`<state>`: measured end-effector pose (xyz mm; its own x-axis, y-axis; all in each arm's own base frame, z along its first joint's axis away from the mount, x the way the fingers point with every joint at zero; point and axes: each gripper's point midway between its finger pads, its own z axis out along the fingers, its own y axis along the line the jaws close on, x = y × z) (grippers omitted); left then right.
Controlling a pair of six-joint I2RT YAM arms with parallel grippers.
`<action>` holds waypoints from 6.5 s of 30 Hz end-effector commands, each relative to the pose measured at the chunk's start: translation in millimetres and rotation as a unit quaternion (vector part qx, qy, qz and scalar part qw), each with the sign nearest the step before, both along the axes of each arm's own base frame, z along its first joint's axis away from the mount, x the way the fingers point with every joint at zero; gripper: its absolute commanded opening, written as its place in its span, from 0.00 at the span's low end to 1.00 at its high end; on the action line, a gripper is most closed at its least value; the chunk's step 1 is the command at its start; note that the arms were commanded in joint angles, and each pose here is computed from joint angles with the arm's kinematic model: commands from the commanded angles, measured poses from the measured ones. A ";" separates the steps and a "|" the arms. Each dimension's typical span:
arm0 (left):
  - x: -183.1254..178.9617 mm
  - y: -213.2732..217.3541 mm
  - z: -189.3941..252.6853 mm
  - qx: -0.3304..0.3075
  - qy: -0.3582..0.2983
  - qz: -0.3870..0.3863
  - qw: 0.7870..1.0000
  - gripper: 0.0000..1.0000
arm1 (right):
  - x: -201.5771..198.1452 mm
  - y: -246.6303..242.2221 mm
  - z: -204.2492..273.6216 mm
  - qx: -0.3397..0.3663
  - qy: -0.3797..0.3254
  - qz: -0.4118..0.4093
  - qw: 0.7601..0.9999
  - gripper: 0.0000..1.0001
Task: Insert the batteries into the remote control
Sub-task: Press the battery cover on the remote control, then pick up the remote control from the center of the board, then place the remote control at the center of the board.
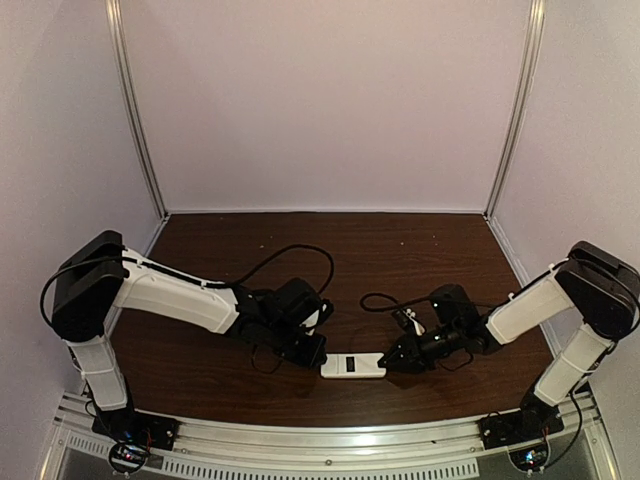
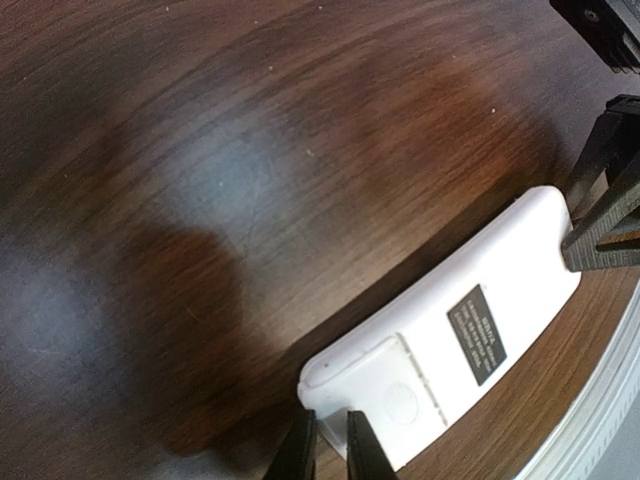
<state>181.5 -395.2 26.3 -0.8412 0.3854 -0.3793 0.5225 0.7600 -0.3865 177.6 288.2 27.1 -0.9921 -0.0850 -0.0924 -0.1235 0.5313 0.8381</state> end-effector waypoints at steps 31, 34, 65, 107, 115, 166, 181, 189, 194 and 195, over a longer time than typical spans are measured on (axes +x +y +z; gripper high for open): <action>-85.7 -73.9 -10.7 -0.150 0.107 -0.145 0.972 0.12 | -19.0 35.3 9.0 0.043 -0.017 0.035 0.998 0.19; -91.2 -77.2 -7.5 -0.165 0.113 -0.157 0.967 0.14 | -19.5 35.4 9.0 0.045 -0.014 0.033 0.998 0.19; -101.7 -58.1 -17.7 -0.137 0.126 -0.143 0.972 0.12 | -28.9 22.6 -1.4 0.035 0.000 0.007 0.999 0.19; -35.5 -3.1 40.0 -0.139 -0.029 -0.063 0.988 0.61 | 15.6 -24.5 2.7 -0.029 -0.046 -0.030 0.998 0.45; -20.2 -6.2 48.6 -0.079 -0.154 -0.136 0.975 0.64 | 24.3 -23.4 -3.4 -0.035 -0.050 -0.026 0.998 0.41; -15.0 -82.8 90.8 -0.133 -0.135 -0.199 0.962 0.35 | 95.2 -62.9 135.6 0.019 -0.244 -0.069 0.967 0.67; -11.9 -78.7 265.1 -0.455 -0.137 -0.192 0.859 0.35 | 55.4 -33.8 270.7 0.202 -0.355 -0.039 0.912 0.97; -15.5 -79.4 275.7 -0.500 -0.116 -0.190 0.837 0.35 | 38.3 -6.7 292.2 0.240 -0.356 -0.002 0.903 0.97; -13.8 -79.5 269.1 -0.501 -0.110 -0.182 0.839 0.34 | 30.4 2.1 297.4 0.263 -0.351 0.008 0.899 0.94; -13.6 -79.3 268.5 -0.500 -0.109 -0.181 0.840 0.34 | 28.9 2.5 298.6 0.267 -0.352 0.010 0.897 0.94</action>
